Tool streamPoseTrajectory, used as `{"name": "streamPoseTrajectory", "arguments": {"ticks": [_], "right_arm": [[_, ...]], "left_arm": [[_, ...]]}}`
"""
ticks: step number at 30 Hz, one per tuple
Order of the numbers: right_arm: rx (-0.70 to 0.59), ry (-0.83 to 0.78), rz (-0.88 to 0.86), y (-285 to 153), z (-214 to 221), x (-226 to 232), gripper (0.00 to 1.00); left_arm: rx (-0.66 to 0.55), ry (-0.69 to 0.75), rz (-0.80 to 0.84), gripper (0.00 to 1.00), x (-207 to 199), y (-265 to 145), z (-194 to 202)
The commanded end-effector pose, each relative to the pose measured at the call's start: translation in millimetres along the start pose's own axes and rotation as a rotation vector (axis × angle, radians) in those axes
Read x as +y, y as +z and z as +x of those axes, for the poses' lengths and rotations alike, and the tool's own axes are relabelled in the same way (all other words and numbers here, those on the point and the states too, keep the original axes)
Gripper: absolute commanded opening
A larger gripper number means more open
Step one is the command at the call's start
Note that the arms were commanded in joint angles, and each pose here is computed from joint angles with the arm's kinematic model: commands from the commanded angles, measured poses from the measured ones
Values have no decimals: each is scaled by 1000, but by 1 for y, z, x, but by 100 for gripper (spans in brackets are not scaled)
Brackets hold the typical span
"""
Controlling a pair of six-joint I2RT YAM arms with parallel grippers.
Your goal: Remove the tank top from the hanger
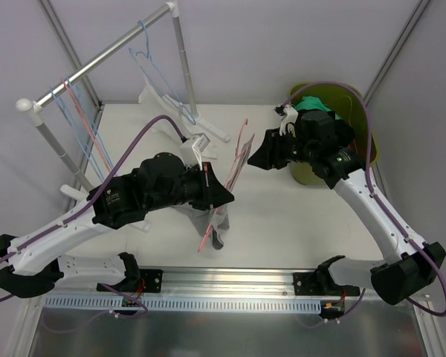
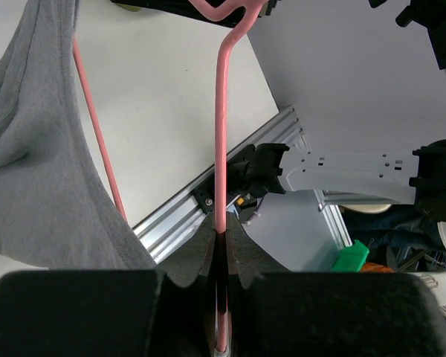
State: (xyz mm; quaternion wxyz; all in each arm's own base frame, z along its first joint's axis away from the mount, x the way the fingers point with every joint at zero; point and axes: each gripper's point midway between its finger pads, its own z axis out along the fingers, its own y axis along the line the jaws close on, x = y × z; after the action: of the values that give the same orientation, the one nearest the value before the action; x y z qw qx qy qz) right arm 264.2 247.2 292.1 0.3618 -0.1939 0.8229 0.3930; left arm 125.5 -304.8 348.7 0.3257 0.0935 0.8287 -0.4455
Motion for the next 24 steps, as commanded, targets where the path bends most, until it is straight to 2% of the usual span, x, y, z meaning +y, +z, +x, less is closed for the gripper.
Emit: {"name": "streamPoseTrajectory", "arguments": {"ticks": [1, 10, 13, 14, 19, 20, 23, 24], "right_arm": [[-54, -48, -46, 5, -26, 13, 41], [-58, -64, 10, 19, -35, 1, 35], [-44, -63, 13, 23, -32, -3, 30], [-42, -63, 15, 24, -32, -4, 24], [-46, -82, 34, 24, -34, -12, 21], [-48, -82, 31, 23, -35, -13, 25], [-54, -73, 12, 20, -39, -12, 52], [-53, -77, -5, 19, -39, -8, 53]], "left_arm": [[-35, 4, 78, 0, -21, -3, -15], [-52, 8, 82, 0, -24, -6, -21], [-59, 10, 81, 0, -24, -6, -23], [-56, 10, 80, 0, -24, -5, -22], [-59, 11, 85, 0, -25, -7, -23], [-60, 14, 84, 0, -25, -7, -24], [-63, 11, 79, 0, -22, -7, -25], [-62, 10, 78, 0, -22, -7, -24]]}}
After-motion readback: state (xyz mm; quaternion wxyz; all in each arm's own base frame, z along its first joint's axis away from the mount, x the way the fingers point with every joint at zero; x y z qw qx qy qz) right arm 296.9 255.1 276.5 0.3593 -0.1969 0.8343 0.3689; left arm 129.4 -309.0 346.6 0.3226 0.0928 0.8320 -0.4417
